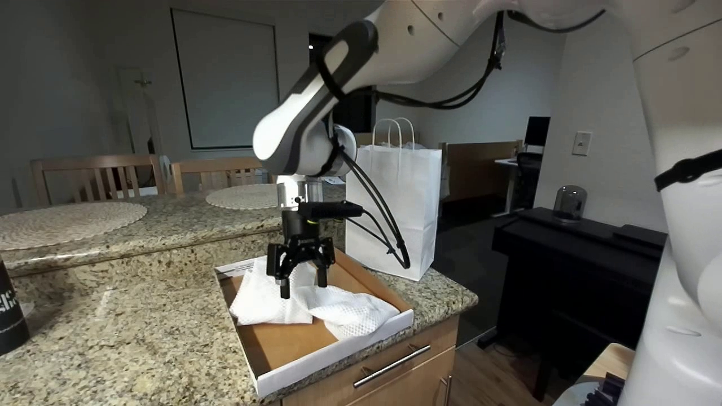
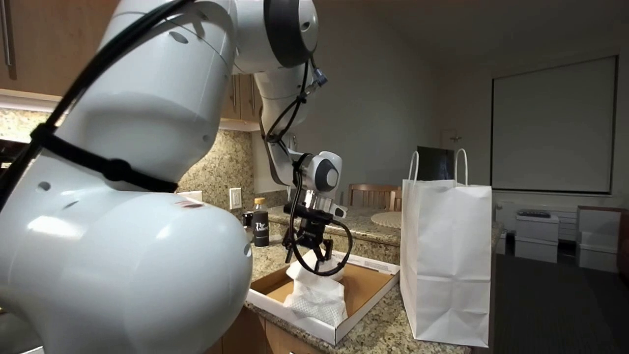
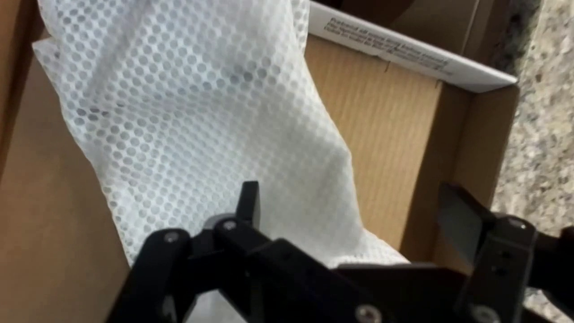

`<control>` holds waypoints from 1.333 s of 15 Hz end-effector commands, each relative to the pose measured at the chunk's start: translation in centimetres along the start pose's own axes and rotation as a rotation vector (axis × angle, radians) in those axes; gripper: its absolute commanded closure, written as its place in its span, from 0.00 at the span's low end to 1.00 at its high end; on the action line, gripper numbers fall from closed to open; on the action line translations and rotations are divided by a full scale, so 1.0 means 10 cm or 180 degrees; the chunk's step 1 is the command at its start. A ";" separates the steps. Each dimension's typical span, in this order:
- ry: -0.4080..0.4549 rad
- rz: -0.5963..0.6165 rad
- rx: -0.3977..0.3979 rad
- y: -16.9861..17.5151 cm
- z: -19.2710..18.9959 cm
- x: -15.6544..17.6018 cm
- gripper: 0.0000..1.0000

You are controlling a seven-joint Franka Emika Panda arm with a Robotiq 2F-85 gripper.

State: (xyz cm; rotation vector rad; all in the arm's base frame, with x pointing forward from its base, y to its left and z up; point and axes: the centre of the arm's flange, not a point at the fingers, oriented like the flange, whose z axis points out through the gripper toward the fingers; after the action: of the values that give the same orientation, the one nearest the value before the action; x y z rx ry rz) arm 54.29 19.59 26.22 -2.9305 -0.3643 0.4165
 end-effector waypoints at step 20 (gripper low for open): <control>0.0027 0.1323 -0.0503 0.38 0.21 0.11 0.93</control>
State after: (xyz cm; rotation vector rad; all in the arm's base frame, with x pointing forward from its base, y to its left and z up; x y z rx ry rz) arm 55.39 17.21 22.30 -3.2080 0.1719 0.3938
